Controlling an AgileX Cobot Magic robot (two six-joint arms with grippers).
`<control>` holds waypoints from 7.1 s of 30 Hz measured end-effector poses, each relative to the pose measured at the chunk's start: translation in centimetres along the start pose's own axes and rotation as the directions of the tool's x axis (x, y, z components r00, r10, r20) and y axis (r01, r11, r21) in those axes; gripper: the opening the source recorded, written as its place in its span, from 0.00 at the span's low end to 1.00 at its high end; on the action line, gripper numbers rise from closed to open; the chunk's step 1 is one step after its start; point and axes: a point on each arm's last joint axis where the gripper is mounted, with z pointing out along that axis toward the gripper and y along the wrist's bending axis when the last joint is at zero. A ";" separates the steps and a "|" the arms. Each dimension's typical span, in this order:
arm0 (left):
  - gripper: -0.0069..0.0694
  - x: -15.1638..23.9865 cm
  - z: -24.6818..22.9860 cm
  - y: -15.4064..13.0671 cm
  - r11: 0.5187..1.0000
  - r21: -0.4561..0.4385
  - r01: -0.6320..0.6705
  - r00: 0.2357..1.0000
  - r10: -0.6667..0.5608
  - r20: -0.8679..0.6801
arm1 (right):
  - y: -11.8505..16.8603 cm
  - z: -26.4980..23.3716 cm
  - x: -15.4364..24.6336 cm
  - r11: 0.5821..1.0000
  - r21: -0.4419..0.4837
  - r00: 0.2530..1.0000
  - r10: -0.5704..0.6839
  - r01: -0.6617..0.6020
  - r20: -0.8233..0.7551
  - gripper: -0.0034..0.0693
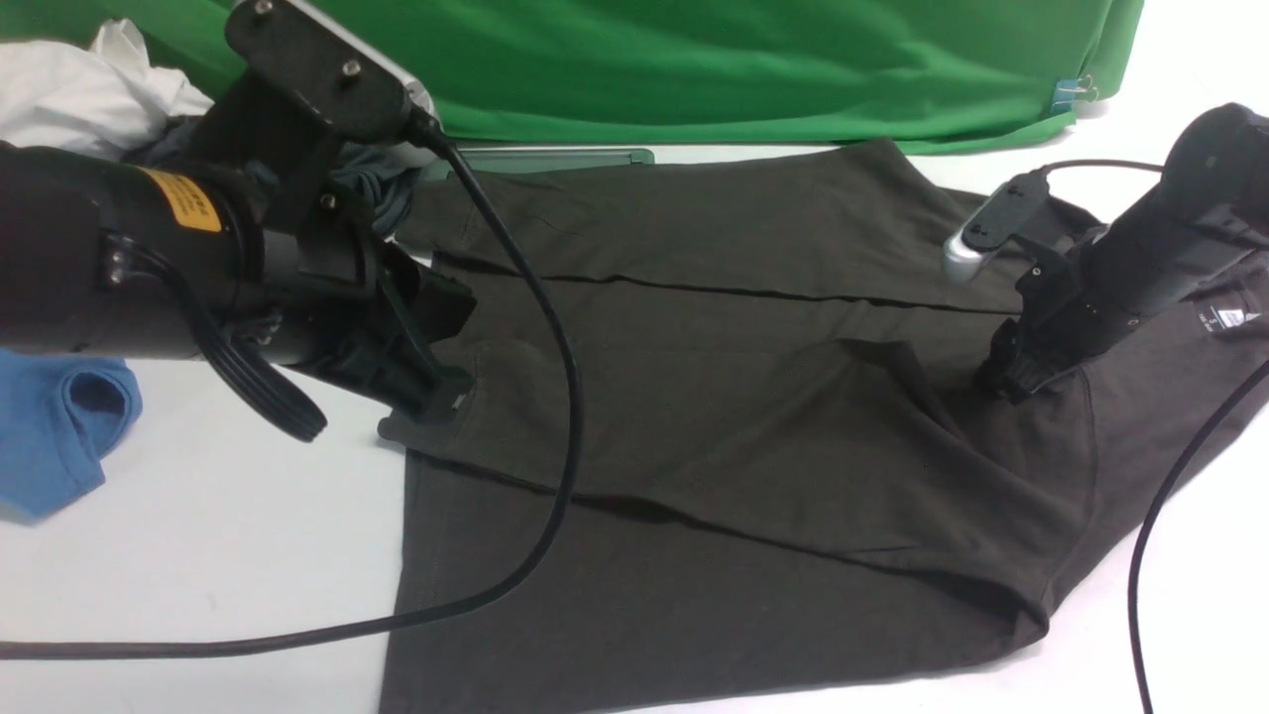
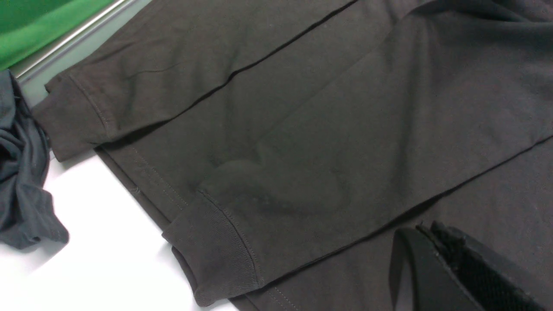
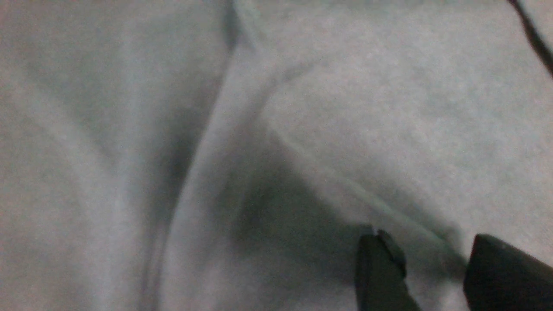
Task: Fold a long-sleeved shirt on a white desktop.
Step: 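Grab the top left corner of the dark shirt with the left gripper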
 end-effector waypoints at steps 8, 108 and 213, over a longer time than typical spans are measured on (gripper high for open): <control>0.11 0.0 0.0 0.0 1.000 0.001 0.002 1.000 -0.002 0.001 | -0.1 0.4 0.2 0.996 0.029 0.996 0.082 -0.081 -0.032 0.47; 0.11 0.2 0.0 -0.4 0.998 0.044 0.035 0.999 -0.034 -0.021 | 1.0 -8.8 1.3 0.914 0.245 0.939 0.343 -0.324 -0.038 0.07; 0.11 0.5 -0.1 -1.1 0.992 0.122 0.030 0.998 -0.024 -0.052 | -0.8 -6.0 8.0 0.579 0.252 0.610 0.790 -0.776 0.064 0.75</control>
